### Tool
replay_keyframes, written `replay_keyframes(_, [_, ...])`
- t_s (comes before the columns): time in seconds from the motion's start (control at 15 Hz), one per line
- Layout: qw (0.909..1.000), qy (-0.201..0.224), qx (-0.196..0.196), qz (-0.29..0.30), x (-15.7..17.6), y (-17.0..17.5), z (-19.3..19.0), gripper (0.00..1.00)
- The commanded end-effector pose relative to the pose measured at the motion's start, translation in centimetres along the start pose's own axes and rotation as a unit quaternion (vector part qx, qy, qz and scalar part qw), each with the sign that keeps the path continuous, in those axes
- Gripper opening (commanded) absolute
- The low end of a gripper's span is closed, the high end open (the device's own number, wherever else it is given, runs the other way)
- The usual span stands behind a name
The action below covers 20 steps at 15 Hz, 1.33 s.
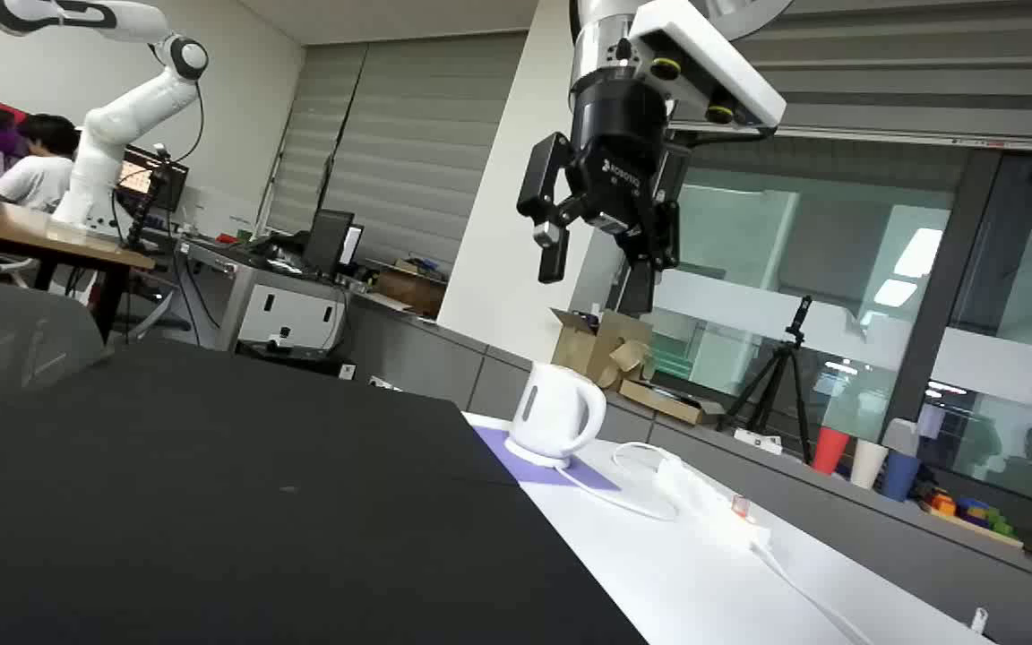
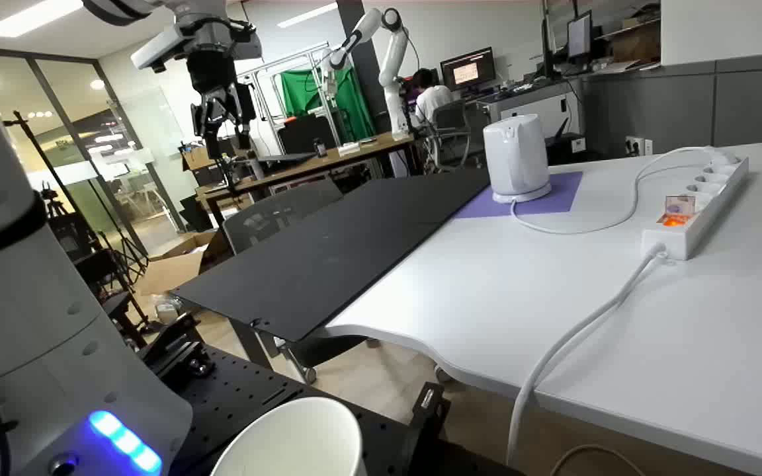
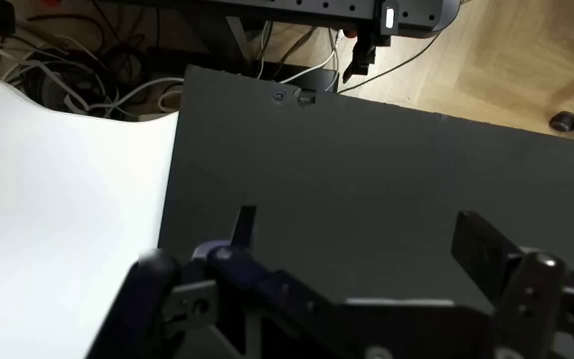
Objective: Press the button on the kettle handle
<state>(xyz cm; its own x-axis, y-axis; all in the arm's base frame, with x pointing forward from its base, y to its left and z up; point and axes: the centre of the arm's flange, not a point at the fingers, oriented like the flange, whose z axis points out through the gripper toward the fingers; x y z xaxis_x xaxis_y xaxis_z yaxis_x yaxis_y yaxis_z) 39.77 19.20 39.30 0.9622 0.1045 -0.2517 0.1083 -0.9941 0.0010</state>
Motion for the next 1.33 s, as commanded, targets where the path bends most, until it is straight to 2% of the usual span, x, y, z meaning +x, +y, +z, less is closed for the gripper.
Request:
replay_keyframes(0.0, [1.0, 0.001, 0.0, 0.0, 0.0, 0.0, 0.0, 1.0])
replay_keyframes(0.6, [1.0, 0.002, 0.001, 0.0, 0.1, 0.0, 0.0, 1.0])
replay_keyframes(0.87, [0.996, 0.064, -0.06, 0.012, 2.9, 3.7, -1.8, 1.0])
replay_keyframes(1.13, [0.985, 0.133, -0.106, 0.03, 7.4, 9.6, -4.2, 1.0])
replay_keyframes(1.2, [0.983, 0.143, -0.109, 0.037, 8.8, 11.3, -4.9, 0.75])
replay_keyframes(1.27, [0.9815, 0.148, -0.112, 0.046, 9.9, 12.8, -5.4, 0.74])
